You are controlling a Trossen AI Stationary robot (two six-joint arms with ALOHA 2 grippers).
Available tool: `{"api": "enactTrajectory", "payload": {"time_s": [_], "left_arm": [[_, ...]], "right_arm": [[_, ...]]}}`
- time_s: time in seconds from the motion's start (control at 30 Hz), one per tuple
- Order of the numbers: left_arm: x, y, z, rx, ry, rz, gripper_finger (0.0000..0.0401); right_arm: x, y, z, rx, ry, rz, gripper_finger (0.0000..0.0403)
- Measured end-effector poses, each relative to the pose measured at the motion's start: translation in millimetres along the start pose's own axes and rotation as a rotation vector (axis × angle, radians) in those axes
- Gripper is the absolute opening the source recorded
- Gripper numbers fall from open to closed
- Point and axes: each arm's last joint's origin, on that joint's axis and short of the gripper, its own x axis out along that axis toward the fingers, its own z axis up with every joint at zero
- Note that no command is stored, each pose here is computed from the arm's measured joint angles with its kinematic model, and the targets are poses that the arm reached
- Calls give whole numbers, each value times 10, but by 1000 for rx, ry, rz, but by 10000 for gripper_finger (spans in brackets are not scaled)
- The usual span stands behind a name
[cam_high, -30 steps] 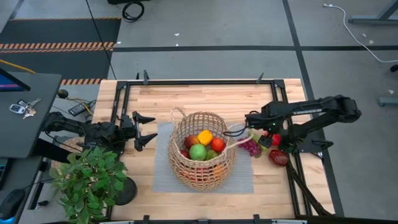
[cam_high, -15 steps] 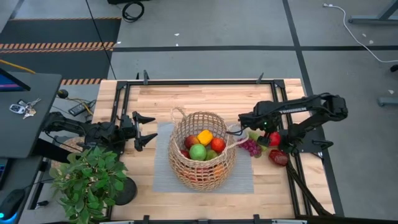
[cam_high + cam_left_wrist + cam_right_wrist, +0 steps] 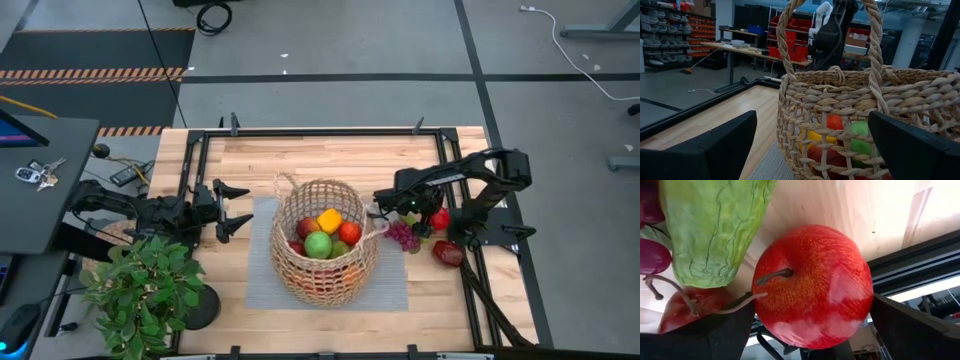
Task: Build produce basket
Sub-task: Put the red apple into the brown basket
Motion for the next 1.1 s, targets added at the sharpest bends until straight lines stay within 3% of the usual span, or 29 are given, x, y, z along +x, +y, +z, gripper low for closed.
{"api": "enactTrajectory", "payload": {"time_s": [0.27, 0.7, 0.9, 1.1], "left_arm": [[0, 0, 0, 0, 0, 0, 389], [0, 0, 0, 0, 0, 0, 389], [0, 0, -2, 0, 1, 0, 389], [0, 0, -1, 0, 0, 0, 389]], "right_arm": [[2, -38, 8, 0, -1, 5, 368], [-190, -126, -270, 72, -140, 40, 357], [-533, -209, -425, 127, -292, -20, 357], [-1053, -314, -628, 215, -536, -59, 357]]}}
